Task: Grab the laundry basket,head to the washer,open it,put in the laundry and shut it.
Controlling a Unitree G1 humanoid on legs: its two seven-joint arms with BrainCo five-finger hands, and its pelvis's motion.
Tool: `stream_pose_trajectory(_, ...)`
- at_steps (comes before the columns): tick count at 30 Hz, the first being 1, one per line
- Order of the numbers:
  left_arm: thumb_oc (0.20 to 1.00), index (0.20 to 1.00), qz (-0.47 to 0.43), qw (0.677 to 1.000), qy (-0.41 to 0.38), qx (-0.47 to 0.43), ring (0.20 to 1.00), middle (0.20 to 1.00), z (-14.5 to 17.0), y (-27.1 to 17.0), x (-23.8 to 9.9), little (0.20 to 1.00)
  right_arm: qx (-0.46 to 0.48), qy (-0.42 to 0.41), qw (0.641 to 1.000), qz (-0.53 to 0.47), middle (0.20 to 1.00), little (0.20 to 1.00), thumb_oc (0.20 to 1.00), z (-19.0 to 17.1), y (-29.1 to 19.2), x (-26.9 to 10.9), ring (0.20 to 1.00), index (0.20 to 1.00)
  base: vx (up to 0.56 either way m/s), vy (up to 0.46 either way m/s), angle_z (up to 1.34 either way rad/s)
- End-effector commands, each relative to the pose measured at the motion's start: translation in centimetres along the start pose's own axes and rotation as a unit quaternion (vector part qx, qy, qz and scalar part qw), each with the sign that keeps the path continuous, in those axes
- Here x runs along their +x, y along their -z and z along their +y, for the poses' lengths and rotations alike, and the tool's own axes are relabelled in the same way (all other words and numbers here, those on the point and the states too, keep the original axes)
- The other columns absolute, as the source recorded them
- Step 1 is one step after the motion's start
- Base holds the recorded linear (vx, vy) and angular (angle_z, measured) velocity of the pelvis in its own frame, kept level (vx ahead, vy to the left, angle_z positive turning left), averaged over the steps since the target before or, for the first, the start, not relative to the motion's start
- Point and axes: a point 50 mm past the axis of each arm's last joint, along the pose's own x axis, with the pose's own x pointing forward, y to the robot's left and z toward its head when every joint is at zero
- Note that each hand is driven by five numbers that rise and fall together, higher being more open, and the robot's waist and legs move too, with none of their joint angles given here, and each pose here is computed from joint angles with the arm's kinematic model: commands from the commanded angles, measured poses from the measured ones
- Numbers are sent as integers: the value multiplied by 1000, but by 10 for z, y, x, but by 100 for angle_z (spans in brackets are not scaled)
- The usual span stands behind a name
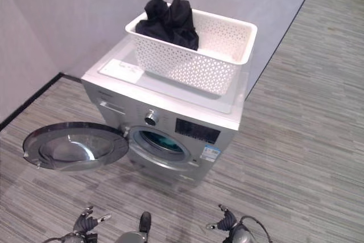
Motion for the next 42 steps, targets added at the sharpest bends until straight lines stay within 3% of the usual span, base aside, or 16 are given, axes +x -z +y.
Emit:
stream_pose_trajectory(1, 1000, 1000, -47, 999, -11, -25, 1000, 1000, 12, -23, 5, 1000, 6, 24, 1000, -7, 1000, 1000, 1000, -12, -3, 1, 1000, 1000, 40, 78, -5)
stream_pose_trajectory(10, 1000, 1000, -86, 996, 35, 13, 1000, 1000, 3, -47, 7, 1000, 82, 55, 992, 79, 1000, 1000, 1000, -22, 29, -1, 1000, 1000, 244, 309, 2)
stream_pose_trajectory(19, 1000, 1000, -106, 992, 57, 29, 1000, 1000, -13, -59, 10, 1000, 101, 52, 985, 126, 1000, 1000, 1000, -18, 47, -5, 1000, 1000, 170, -56, 42)
stream_pose_trajectory(31, 1000, 1000, -78, 994, 76, 29, 1000, 1000, -19, -38, 4, 1000, 141, 75, 976, 150, 1000, 1000, 1000, -24, 64, -13, 1000, 1000, 58, -89, 2)
stream_pose_trajectory(37, 1000, 1000, -72, 993, 85, 24, 1000, 1000, -20, -34, 0, 1000, 205, 82, 947, 232, 1000, 1000, 1000, -13, 106, -35, 1000, 1000, 11, -22, -1)
stream_pose_trajectory(40, 1000, 1000, -66, 994, 86, 25, 1000, 1000, -18, -31, 0, 1000, 248, 119, 928, 253, 1000, 1000, 1000, -24, 121, -45, 1000, 1000, 3, -4, -6)
stream_pose_trajectory(42, 1000, 1000, -63, 995, 80, 24, 1000, 1000, -12, -29, 0, 1000, 273, 183, 911, 249, 1000, 1000, 1000, -58, 132, -54, 1000, 1000, -11, -7, -11)
